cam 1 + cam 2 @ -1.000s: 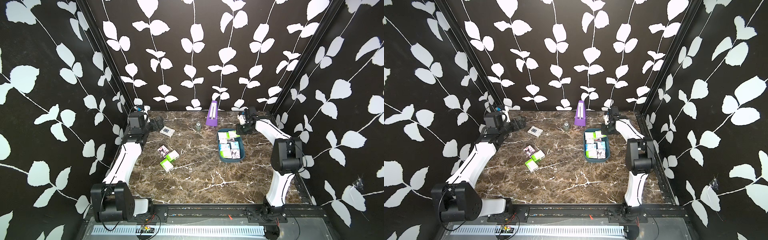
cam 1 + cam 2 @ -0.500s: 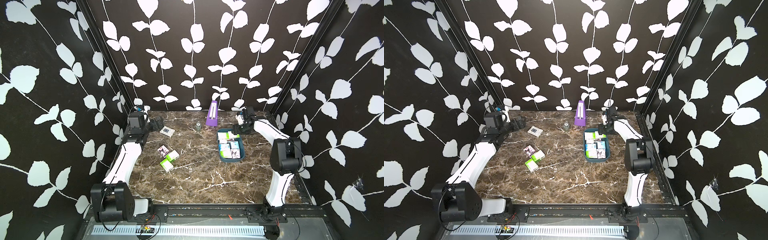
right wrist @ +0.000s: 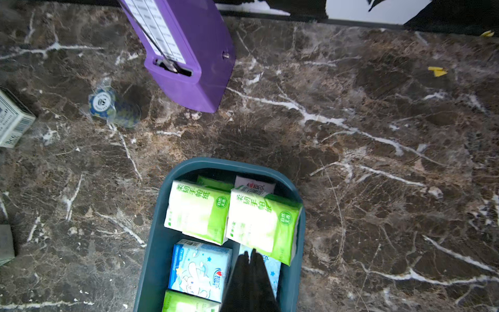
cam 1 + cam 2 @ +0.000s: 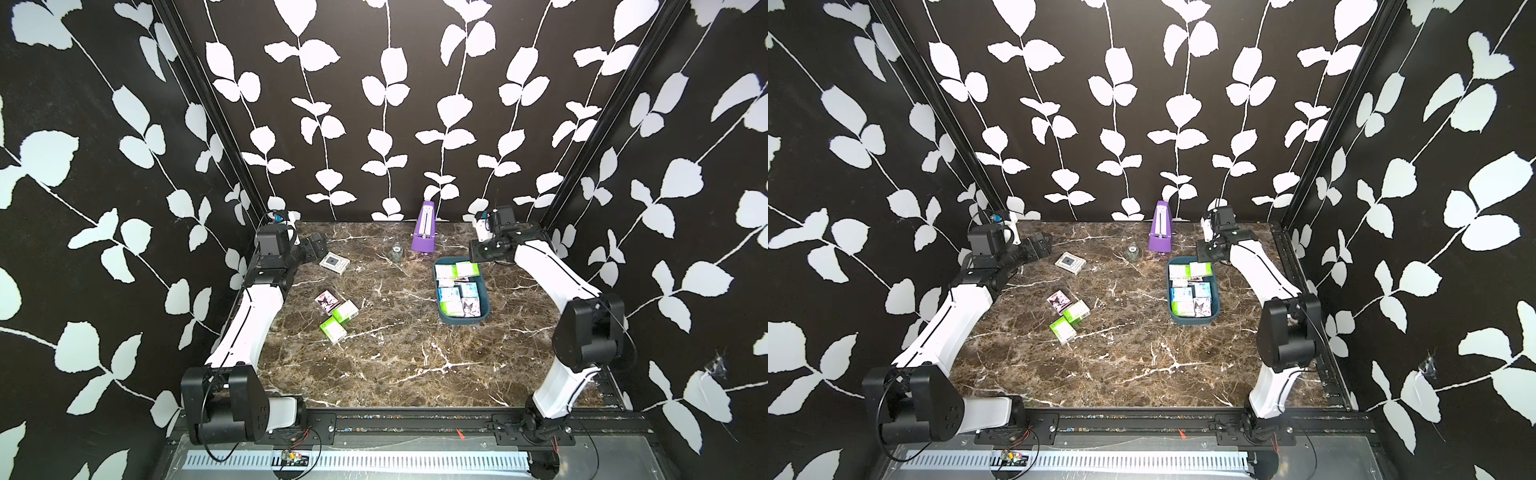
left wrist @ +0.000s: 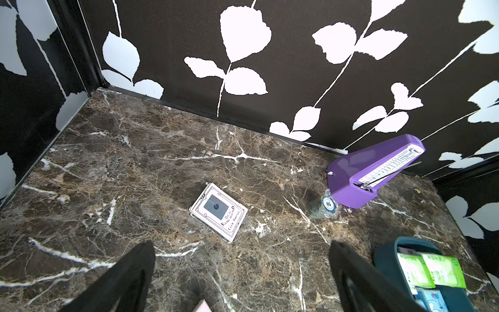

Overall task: Put the pocket tissues into the storage box
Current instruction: Adjust the pocket tissues in the storage box.

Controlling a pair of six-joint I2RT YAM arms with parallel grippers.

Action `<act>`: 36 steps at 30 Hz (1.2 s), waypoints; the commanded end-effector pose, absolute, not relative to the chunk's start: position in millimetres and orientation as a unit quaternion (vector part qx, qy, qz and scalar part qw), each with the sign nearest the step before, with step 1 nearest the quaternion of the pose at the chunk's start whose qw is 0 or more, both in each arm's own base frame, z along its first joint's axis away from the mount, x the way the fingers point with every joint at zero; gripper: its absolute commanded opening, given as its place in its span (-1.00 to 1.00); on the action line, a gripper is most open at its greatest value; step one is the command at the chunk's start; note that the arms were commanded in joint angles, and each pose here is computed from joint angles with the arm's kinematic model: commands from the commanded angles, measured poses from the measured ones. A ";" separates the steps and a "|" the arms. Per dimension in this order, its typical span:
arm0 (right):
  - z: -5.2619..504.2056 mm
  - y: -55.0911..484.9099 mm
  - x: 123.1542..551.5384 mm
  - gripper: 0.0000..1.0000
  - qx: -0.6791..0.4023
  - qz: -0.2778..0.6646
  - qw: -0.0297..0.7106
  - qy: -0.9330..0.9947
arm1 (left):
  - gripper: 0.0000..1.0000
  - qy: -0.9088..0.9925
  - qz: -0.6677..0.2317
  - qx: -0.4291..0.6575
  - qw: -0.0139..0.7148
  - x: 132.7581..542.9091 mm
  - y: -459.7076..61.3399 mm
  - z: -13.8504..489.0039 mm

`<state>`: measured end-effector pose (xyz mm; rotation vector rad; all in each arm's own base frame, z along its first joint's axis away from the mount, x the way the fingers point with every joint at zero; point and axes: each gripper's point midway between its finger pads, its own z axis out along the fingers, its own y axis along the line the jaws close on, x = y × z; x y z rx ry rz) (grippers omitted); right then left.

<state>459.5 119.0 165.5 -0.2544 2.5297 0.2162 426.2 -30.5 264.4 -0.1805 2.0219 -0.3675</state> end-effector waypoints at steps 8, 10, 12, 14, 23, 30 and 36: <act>104.9 105.3 468.8 -1.00 -0.092 0.020 0.214 0.972 | 0.98 0.828 -0.150 -0.069 0.536 425.4 -28.5 285.8; 94.6 102.6 467.1 -1.00 -0.093 0.011 0.200 0.975 | 0.98 0.828 -0.148 -0.070 0.536 425.1 -27.8 285.6; 83.8 102.4 463.5 -1.00 -0.095 0.010 0.187 0.978 | 0.98 0.829 -0.147 -0.070 0.535 425.4 -27.5 284.6; 76.9 103.1 461.9 -1.00 -0.095 0.012 0.183 0.978 | 0.98 0.830 -0.150 -0.069 0.533 425.9 -28.9 283.2; 76.4 116.5 462.3 -0.98 -0.102 0.038 0.193 0.975 | 0.98 0.830 -0.149 -0.069 0.533 425.2 -28.7 283.4; 123.6 120.9 469.0 -0.84 -0.102 0.053 0.251 0.961 | 0.98 0.830 -0.150 -0.069 0.532 424.3 -28.8 281.9; 127.9 134.7 473.6 -0.82 -0.104 0.077 0.256 0.958 | 0.98 0.830 -0.149 -0.070 0.533 422.7 -28.3 282.3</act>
